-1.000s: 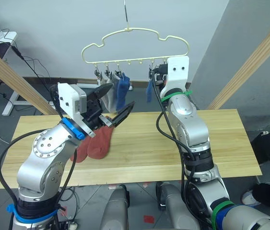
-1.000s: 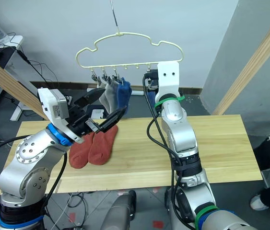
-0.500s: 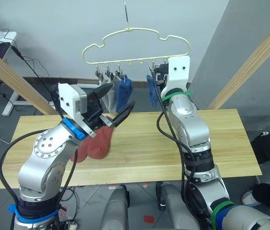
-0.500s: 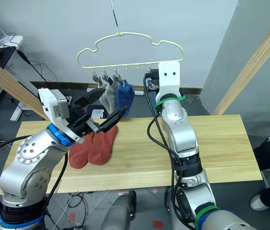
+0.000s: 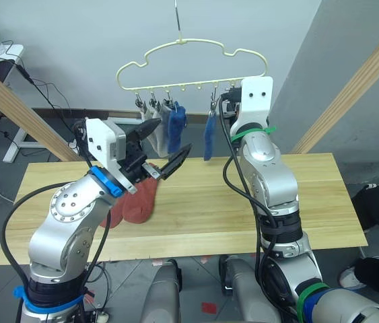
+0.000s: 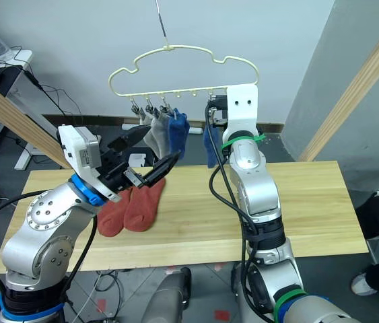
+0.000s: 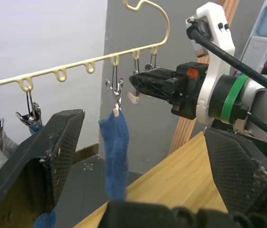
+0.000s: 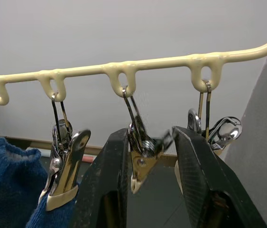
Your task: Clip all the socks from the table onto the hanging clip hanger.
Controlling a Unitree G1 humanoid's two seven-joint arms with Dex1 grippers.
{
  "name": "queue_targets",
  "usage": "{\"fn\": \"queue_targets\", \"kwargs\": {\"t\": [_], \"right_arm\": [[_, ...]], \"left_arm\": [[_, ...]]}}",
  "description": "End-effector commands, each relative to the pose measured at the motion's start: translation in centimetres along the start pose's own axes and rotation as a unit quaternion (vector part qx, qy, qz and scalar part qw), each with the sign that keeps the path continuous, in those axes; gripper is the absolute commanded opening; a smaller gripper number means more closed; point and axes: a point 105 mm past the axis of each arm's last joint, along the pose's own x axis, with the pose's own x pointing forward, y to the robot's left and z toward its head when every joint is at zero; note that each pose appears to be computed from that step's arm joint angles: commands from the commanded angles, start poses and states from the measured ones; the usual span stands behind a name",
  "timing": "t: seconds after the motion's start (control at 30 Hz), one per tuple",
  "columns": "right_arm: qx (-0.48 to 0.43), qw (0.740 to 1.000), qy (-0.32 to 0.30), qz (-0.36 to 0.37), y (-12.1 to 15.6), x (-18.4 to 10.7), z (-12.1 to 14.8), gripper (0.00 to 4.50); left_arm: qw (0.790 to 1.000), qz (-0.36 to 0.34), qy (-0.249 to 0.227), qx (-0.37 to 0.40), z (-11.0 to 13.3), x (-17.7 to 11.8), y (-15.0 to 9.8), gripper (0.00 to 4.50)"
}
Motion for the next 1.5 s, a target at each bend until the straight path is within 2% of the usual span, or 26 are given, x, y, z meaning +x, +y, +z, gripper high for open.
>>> {"fn": "queue_targets", "kwargs": {"t": [0.03,0.53,0.63,0.7,0.73,1.07,1.17,1.23,1.33,1.4,1.5], "right_arm": [[0.014,1.0,-0.024,-0.003,0.0,-0.5,1.4,1.51],[0.022,0.999,-0.042,0.018,0.9,0.0,2.1,1.51],[0.025,0.999,-0.04,0.021,1.0,0.0,2.0,0.93],[0.03,0.999,-0.037,0.021,1.0,0.0,1.9,0.32],[0.03,0.999,-0.037,0.022,1.0,0.0,1.9,0.23],[0.023,0.999,-0.04,0.029,1.2,0.0,2.0,0.2],[0.026,0.997,-0.036,0.055,1.4,-0.2,2.0,0.2],[0.028,0.995,-0.021,0.098,1.0,-0.5,1.9,0.2],[0.034,0.987,0.026,0.156,-0.7,-0.9,1.3,0.2],[0.042,0.982,0.054,0.178,-1.7,-1.1,1.1,0.2],[0.045,0.969,0.082,0.228,-3.3,-1.3,2.2,0.2]], "left_arm": [[1.0,-0.002,-0.022,0.013,0.9,0.0,-0.3,4.5],[1.0,0.002,-0.022,0.017,1.0,-0.2,-0.3,4.5],[1.0,0.003,-0.022,0.018,1.0,-0.2,-0.3,4.5],[1.0,0.004,-0.022,0.018,1.0,-0.2,-0.3,4.5],[1.0,0.005,-0.022,0.018,1.0,-0.2,-0.3,4.5],[1.0,0.003,-0.02,0.017,0.7,-0.1,-0.4,4.5],[1.0,-0.002,-0.01,0.017,0.3,-0.2,-0.5,4.5],[1.0,-0.009,0.011,0.02,-0.5,-0.6,-0.6,4.5],[0.997,-0.021,0.062,0.031,-2.7,-1.6,-0.7,4.5],[0.996,-0.019,0.077,0.03,-3.5,-2.1,-0.6,4.5],[0.995,-0.015,0.09,0.03,-4.6,-2.6,-0.5,4.5]]}}
